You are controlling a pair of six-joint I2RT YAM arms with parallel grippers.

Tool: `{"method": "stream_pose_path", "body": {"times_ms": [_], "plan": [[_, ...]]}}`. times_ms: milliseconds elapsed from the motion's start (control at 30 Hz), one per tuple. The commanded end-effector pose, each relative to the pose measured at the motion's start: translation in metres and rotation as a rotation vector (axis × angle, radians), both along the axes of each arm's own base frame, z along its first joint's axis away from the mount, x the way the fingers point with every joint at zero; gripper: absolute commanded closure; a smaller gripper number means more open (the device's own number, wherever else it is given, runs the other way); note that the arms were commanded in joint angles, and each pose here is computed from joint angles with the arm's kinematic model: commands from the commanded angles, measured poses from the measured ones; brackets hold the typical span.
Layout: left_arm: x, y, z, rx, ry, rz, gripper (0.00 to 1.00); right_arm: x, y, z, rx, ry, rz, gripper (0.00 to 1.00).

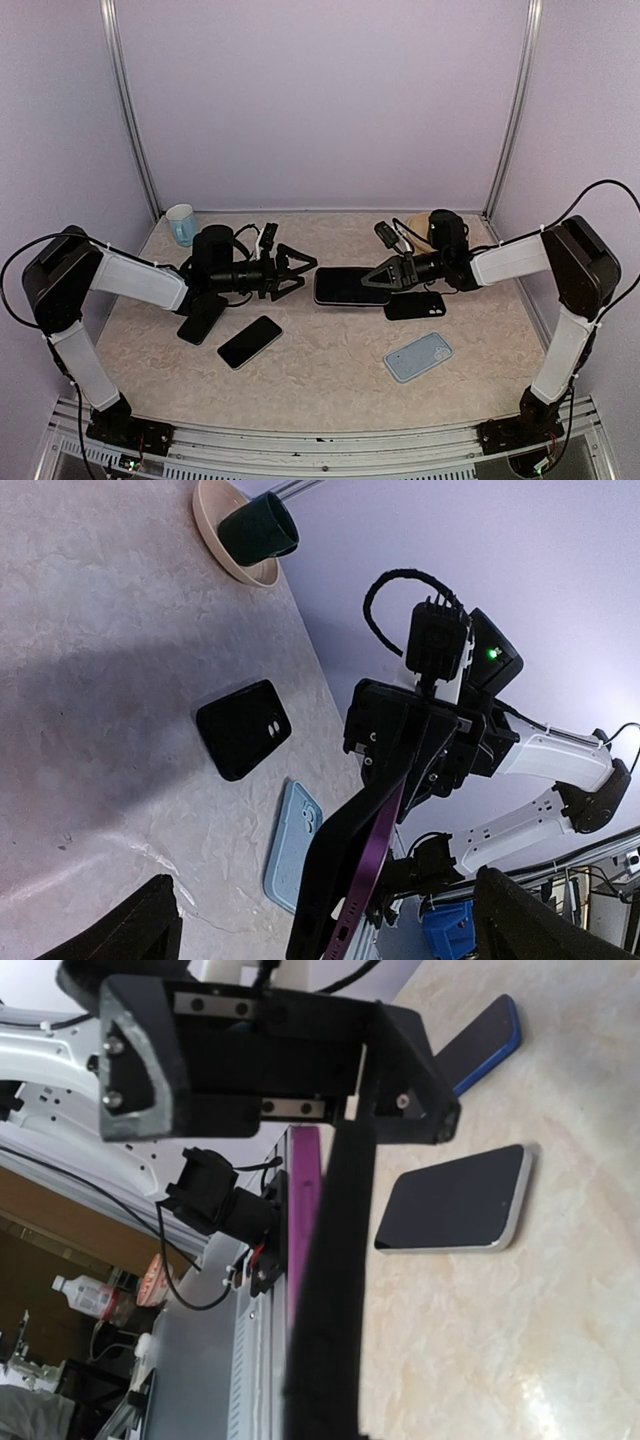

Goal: Put the phone into the phone case
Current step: Press the phone with the phone case.

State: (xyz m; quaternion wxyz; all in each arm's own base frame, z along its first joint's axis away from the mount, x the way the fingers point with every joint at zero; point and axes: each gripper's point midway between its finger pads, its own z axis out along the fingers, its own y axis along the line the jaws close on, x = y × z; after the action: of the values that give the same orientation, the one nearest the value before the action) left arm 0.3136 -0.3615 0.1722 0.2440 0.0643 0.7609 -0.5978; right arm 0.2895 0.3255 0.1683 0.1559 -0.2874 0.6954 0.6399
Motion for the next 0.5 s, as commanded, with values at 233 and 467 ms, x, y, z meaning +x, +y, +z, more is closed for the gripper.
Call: {"method": "stream_pose_path", "body": {"times_ms": [233,467], "plan": [[-0.002,-0.007,0.02,0.008,-0.085,-0.019,0.01,-0.012,-0.002,0.026,0.045,-0.082,0.04,1.0],[-0.008,-0.017,0.021,0.015,-0.109,-0.074,0.01,-0.015,-0.003,0.027,0.053,-0.089,0.052,1.0]]}}
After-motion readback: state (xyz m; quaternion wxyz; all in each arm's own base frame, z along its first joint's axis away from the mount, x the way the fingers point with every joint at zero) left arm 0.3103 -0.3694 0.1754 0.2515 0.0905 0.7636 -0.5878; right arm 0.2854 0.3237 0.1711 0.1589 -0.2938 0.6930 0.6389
